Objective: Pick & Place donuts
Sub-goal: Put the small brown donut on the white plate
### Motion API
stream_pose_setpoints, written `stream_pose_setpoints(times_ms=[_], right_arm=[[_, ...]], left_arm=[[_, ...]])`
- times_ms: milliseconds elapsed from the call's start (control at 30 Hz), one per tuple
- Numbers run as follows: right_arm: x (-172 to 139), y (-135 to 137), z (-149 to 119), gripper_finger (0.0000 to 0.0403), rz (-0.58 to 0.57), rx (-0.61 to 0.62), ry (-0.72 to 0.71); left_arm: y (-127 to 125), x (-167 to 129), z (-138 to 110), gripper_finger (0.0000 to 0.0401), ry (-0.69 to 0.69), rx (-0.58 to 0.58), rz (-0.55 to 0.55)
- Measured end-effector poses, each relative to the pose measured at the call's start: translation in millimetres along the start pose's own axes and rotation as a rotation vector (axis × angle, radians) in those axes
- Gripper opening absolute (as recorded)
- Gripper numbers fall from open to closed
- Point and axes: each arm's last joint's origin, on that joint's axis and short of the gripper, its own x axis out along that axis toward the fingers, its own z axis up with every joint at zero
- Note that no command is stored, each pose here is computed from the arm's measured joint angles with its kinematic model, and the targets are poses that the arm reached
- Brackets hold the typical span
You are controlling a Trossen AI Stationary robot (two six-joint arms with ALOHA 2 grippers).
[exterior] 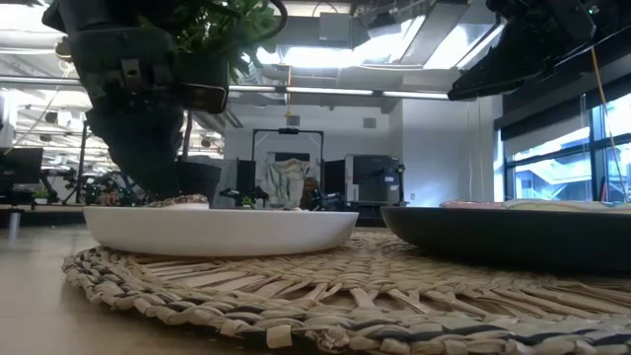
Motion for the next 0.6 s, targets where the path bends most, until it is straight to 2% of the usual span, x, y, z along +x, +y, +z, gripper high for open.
stream_pose_setpoints(times_ms=[300, 600], right_arm=[[0.0, 0.0, 0.0, 0.0195, 0.0, -0.001, 0.0], [0.0, 0.0, 0.0, 0.0195, 0.0, -0.004, 0.0]], left_arm=[[0.2, -0.1, 0.1, 0.0033, -0.025, 0.009, 0.025], [0.1, -0.1, 0.1, 0.004, -0.024, 0.01, 0.023]])
